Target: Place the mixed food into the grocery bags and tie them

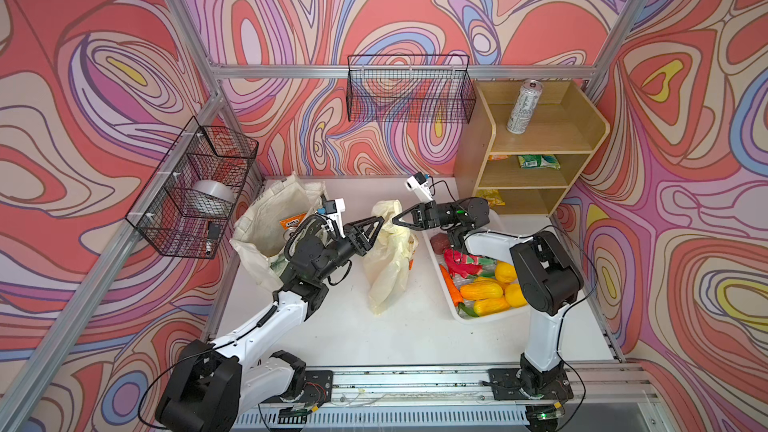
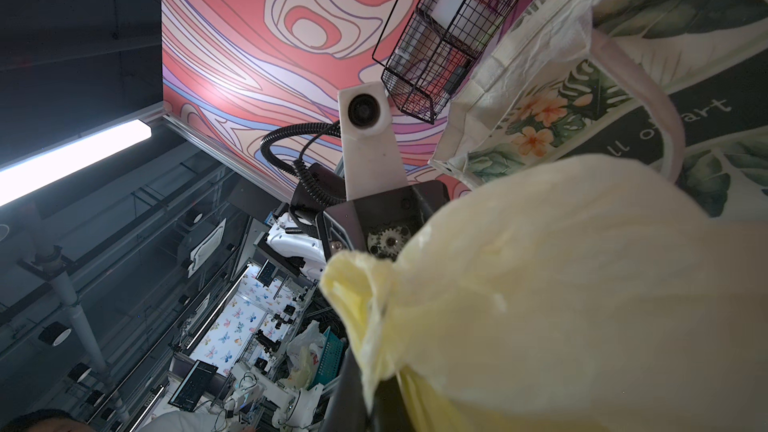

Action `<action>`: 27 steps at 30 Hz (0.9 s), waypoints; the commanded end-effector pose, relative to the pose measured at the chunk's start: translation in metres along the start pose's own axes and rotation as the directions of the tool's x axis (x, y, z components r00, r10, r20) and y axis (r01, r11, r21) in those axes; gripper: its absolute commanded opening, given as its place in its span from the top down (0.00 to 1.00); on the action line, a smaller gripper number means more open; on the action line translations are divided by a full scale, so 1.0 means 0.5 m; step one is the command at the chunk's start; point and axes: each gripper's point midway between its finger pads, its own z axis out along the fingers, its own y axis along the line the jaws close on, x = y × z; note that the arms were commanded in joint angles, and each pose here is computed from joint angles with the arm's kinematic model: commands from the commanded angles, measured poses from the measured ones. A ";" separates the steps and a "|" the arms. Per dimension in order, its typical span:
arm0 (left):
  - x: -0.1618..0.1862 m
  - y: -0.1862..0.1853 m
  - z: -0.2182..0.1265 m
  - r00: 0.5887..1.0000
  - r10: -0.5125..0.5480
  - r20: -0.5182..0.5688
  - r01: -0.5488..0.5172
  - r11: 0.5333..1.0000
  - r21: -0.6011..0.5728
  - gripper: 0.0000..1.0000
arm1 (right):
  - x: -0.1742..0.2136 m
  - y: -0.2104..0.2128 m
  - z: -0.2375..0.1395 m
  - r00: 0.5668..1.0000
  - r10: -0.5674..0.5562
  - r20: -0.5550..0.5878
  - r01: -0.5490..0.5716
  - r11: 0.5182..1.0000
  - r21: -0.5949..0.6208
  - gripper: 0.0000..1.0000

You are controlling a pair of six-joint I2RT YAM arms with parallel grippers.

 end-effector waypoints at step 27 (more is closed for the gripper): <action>0.048 0.063 0.009 0.997 -0.067 -0.037 0.065 0.997 -0.044 1.00 | -0.030 -0.013 -0.039 0.990 0.040 0.133 -0.048 0.997 0.056 0.52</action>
